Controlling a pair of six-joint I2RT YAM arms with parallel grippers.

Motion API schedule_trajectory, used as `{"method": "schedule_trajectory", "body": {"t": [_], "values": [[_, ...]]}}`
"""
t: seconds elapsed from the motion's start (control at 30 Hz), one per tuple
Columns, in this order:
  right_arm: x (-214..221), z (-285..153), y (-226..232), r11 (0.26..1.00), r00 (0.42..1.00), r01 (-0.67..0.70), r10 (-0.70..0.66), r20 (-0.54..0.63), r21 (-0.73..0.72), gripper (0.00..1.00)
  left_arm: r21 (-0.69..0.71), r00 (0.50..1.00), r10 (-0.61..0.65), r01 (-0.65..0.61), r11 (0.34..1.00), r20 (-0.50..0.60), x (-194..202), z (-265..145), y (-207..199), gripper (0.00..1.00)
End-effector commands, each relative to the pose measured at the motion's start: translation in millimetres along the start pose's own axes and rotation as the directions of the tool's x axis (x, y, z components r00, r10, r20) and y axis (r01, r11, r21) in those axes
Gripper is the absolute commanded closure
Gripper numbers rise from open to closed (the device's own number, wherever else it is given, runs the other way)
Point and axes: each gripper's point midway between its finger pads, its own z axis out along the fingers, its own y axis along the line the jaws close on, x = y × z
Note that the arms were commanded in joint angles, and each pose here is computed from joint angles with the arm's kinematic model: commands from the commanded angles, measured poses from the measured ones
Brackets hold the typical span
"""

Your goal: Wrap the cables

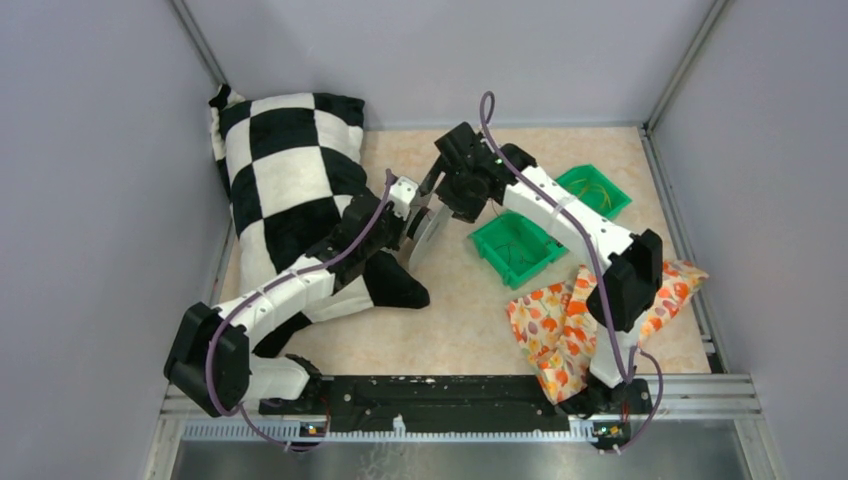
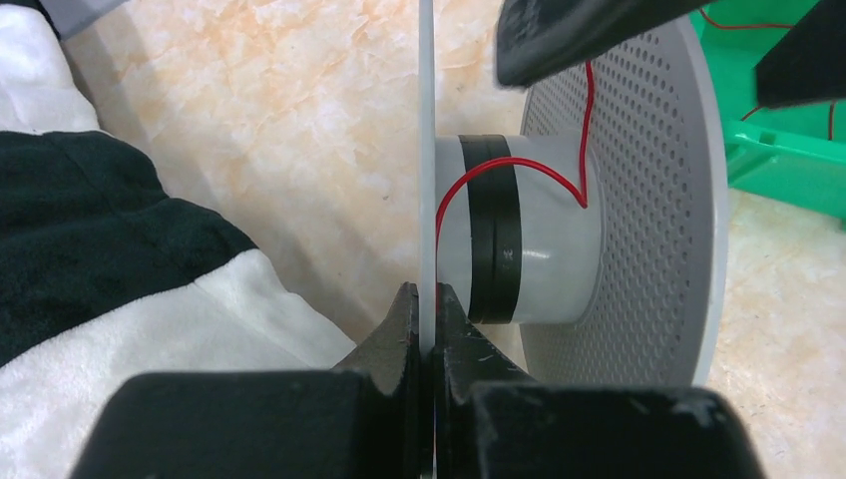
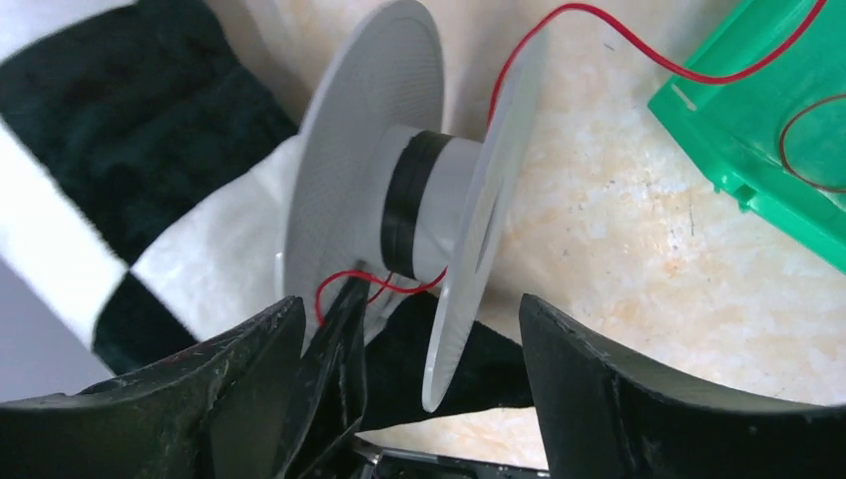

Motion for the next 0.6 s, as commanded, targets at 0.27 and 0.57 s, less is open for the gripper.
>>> {"method": "schedule_trajectory", "body": {"t": [0.27,0.57], "values": [[-68,-98,0,0.895,0.955,0.257,-0.176,0.240,-0.365,0.19,0.057,0.985,-0.136,0.130,0.990,0.108,-55,-5,11,1.00],[-104,-137,-65,0.747,0.589,0.645,-0.352,0.727,-0.161,0.26,0.001,0.969,-0.170,0.172,0.985,0.179,-110,-55,35,1.00]]}}
